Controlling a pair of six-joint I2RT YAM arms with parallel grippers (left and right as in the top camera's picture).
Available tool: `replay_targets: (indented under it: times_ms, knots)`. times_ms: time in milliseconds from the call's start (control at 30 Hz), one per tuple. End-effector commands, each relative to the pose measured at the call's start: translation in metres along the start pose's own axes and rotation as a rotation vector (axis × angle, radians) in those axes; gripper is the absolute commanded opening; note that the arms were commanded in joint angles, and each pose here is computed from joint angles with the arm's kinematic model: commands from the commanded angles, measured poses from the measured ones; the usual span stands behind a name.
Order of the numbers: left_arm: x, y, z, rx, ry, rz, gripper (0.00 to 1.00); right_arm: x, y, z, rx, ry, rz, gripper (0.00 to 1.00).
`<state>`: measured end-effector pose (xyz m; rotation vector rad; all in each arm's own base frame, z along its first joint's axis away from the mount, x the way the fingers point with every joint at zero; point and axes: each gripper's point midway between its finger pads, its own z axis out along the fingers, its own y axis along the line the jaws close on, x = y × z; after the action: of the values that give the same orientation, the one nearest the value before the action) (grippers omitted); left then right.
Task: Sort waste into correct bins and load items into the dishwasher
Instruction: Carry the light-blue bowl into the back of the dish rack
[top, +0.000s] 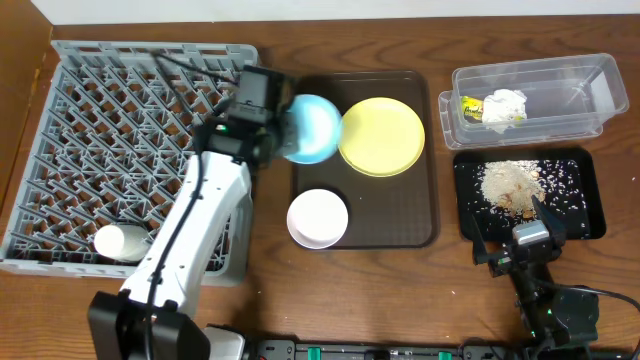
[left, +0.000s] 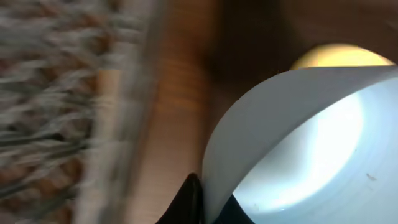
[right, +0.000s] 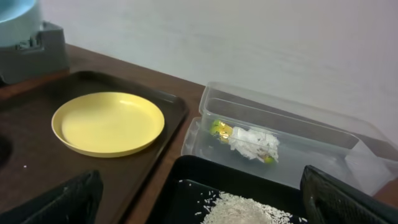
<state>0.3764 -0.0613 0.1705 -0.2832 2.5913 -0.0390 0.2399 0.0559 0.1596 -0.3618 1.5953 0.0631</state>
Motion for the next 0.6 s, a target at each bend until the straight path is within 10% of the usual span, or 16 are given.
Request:
replay_targets:
  times_ms: [0, 567]
  knots:
    - [-0.031, 0.068, -0.024, -0.286, -0.157, -0.089, 0.08, 0.000, 0.000, 0.000, 0.000, -0.001, -0.006, 0.99]
    - [-0.076, 0.169, -0.032, -1.001, -0.364, -0.071, 0.08, 0.000, 0.000, 0.000, 0.000, -0.001, -0.006, 0.99]
